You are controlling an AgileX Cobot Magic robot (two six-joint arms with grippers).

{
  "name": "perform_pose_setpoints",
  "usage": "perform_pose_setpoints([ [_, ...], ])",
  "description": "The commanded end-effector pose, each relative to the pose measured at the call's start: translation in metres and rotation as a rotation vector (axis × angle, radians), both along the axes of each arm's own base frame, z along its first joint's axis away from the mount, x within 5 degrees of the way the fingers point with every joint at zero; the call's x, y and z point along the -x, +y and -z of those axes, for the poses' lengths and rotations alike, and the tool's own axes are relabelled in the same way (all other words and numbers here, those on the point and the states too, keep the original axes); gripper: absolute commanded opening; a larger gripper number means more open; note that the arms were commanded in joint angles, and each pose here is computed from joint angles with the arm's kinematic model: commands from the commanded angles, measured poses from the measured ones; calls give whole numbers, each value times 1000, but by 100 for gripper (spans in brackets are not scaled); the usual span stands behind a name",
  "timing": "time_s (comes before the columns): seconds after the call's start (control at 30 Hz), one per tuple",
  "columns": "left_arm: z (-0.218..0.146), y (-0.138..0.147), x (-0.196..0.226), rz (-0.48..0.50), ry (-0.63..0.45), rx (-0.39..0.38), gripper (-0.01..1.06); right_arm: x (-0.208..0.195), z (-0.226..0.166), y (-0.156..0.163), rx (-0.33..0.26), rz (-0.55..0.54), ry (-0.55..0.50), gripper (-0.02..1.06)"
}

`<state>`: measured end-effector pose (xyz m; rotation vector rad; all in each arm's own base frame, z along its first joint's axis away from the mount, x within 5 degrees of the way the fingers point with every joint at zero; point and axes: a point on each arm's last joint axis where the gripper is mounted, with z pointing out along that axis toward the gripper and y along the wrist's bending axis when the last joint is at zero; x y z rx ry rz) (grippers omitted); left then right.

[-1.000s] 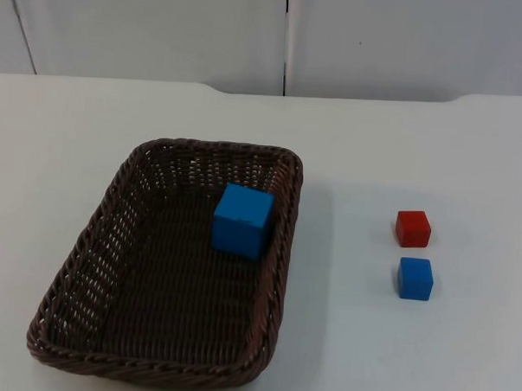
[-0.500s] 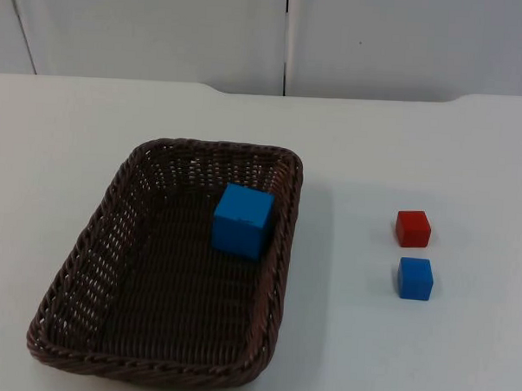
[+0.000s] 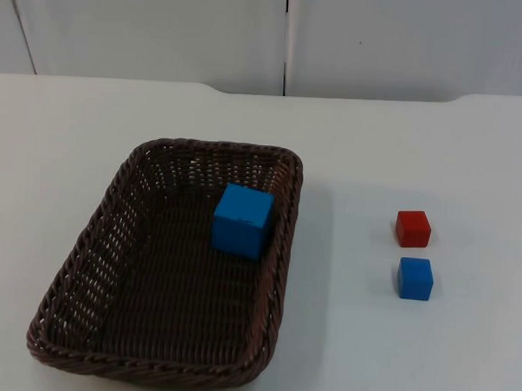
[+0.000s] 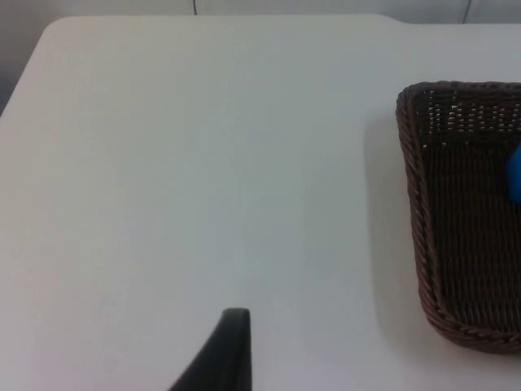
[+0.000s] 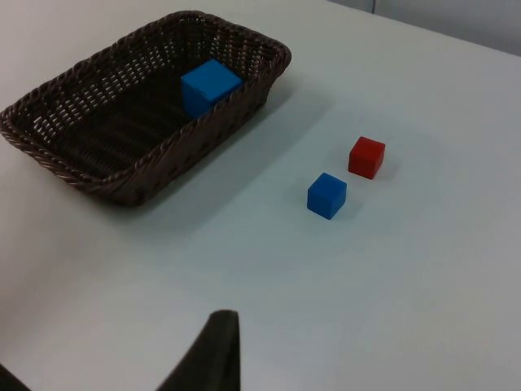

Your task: Pick up the basket with the left hand and place the largest block into the basket with the right hand.

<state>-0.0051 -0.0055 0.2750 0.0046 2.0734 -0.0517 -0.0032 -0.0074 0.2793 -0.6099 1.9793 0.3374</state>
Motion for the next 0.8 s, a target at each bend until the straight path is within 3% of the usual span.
perform_pose_setpoints([
  [0.0,0,0,0,1,-11,9,105,1,-1,0,-4,-8,-8,105],
  [0.47,0,0,0,1,-11,9,105,1,-1,0,-4,6,-8,105],
  [0.77,0,0,0,1,-11,9,105,2,-1,1,-4,162,-9,105],
])
